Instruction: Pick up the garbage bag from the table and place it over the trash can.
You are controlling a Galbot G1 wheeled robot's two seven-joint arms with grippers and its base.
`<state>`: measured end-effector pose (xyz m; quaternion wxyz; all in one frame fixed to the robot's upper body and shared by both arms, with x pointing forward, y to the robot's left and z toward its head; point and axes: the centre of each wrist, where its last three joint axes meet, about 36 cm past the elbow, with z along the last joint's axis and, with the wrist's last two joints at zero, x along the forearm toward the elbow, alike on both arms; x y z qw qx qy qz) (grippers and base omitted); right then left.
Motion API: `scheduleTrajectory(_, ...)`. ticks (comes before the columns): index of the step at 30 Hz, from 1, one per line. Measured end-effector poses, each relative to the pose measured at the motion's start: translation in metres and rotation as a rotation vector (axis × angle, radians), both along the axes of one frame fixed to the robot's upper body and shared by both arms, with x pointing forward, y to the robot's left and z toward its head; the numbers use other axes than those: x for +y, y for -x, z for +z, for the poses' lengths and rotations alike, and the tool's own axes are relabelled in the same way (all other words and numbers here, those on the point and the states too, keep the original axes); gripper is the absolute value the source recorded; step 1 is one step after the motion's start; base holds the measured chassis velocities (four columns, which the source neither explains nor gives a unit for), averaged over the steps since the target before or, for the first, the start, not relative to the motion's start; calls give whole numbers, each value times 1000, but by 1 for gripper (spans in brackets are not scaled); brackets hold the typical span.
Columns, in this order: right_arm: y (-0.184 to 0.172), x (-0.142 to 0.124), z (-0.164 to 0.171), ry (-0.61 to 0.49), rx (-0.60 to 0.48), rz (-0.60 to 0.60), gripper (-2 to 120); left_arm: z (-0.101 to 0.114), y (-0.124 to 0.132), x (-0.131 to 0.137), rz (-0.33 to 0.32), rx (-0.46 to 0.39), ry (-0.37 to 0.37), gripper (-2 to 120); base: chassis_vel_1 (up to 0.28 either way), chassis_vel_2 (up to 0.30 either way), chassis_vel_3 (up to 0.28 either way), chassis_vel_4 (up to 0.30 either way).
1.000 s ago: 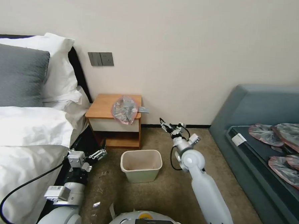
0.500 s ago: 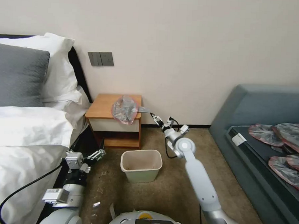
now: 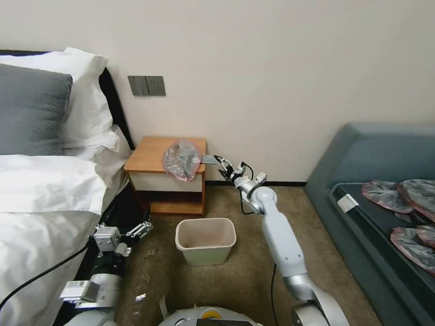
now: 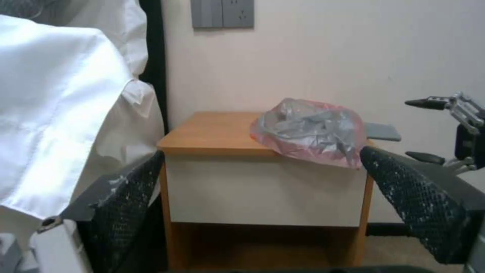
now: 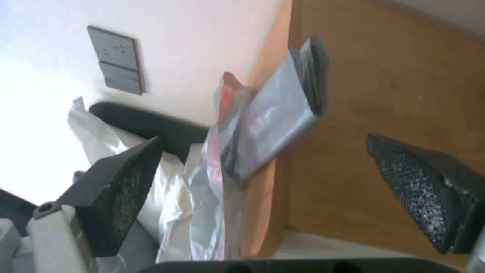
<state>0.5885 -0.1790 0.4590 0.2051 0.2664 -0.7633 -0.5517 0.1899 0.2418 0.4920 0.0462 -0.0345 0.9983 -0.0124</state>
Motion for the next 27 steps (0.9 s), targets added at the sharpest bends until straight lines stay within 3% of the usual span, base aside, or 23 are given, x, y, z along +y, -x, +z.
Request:
scheduleTrajectory(20, -32, 10, -26, -43, 10, 6, 97, -1, 2, -1, -4, 8, 0, 99, 0, 0, 0, 0)
scheduleTrajectory(27, -35, 21, -22, -38, -11, 21, 71, 0, -1, -2, -8, -7, 5, 99, 0, 0, 0, 0)
